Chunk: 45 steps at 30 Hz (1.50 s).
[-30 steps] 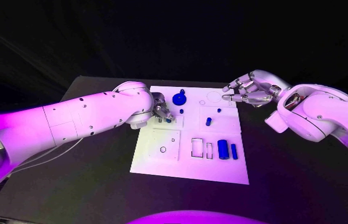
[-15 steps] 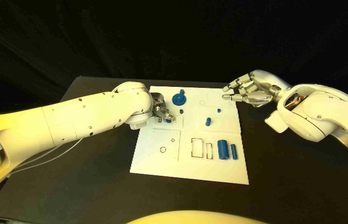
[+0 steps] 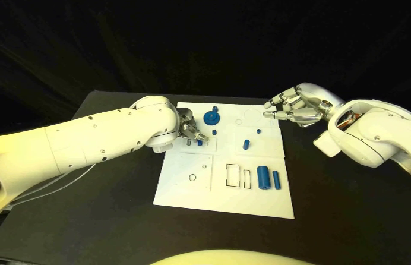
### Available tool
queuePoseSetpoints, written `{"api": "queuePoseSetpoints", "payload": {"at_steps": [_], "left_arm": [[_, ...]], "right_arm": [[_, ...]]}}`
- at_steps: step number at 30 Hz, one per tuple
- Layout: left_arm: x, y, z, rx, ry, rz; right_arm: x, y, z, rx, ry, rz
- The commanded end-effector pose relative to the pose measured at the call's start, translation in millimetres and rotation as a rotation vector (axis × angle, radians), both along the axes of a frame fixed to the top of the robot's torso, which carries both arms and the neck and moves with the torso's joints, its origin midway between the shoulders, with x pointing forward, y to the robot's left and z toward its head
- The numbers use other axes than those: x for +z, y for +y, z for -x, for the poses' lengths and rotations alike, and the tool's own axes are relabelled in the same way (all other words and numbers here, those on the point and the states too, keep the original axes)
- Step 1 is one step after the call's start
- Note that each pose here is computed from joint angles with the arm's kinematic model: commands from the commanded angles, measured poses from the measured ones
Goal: Assemble the parts on the task board
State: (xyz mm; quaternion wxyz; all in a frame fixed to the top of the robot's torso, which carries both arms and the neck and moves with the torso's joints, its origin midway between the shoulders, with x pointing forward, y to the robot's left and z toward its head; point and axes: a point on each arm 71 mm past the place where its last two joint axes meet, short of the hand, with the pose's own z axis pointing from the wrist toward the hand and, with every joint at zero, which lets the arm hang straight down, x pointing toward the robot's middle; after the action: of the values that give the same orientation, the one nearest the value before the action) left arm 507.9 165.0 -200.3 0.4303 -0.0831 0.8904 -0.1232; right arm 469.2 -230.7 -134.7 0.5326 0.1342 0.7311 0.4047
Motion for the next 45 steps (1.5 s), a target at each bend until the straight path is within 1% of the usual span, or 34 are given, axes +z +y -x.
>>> {"api": "queuePoseSetpoints", "payload": {"at_steps": [1, 7, 10, 13, 15, 17, 18, 20, 21, 25, 29, 33, 37, 43, 45], "left_arm": [[4.7, -1.0, 0.2, 0.003, -0.013, 0.014], [13.7, -0.4, -0.1, 0.001, -0.027, 0.029], [19.0, 2.4, -0.2, -0.001, -0.030, 0.034], [25.2, 6.8, -2.2, -0.015, -0.009, 0.026], [32.8, 12.4, -6.9, -0.023, 0.008, 0.013], [40.2, 17.8, -12.1, -0.019, 0.008, 0.007], [44.9, 21.6, -15.8, -0.012, 0.003, 0.006], [57.1, 31.1, -27.1, 0.021, -0.014, 0.016], [61.3, 34.3, -31.7, 0.035, -0.022, 0.021], [69.7, 44.1, -45.0, 0.073, -0.036, 0.027], [72.0, 49.9, -53.4, 0.091, -0.036, 0.015], [70.2, 51.2, -58.2, 0.094, -0.023, -0.003], [64.8, 51.1, -62.8, 0.099, -0.012, -0.028], [54.9, 49.6, -67.3, 0.102, 0.017, -0.050], [52.9, 48.7, -68.2, 0.102, 0.024, -0.052]], "right_arm": [[0.1, 0, -0.7, 0.009, -0.008, -0.004], [-1.3, -1, -1.8, 0.007, -0.004, -0.003], [-1.8, -1, -2.2, 0.005, -0.003, -0.003], [-2.0, -2, -2.5, 0.002, -0.004, -0.003], [-2.1, -3, -2.7, 0.001, -0.004, -0.003], [-2.3, -3, -2.9, 0.000, -0.004, -0.003], [-2.4, -3, -3.0, -0.001, -0.004, -0.002], [-2.7, -3, -3.3, -0.002, -0.004, -0.002], [-2.7, -3, -3.5, -0.002, -0.004, -0.002], [-3.0, -1, -3.8, -0.001, -0.004, -0.002], [-3.5, -1, -4.0, 0.001, -0.003, -0.001], [-3.7, -1, -4.0, 0.001, -0.004, 0.000], [-3.9, 1, -4.1, 0.003, -0.003, 0.000], [-4.1, 3, -4.2, 0.008, -0.003, 0.000], [-4.1, 4, -4.1, 0.010, -0.004, -0.001]]}}
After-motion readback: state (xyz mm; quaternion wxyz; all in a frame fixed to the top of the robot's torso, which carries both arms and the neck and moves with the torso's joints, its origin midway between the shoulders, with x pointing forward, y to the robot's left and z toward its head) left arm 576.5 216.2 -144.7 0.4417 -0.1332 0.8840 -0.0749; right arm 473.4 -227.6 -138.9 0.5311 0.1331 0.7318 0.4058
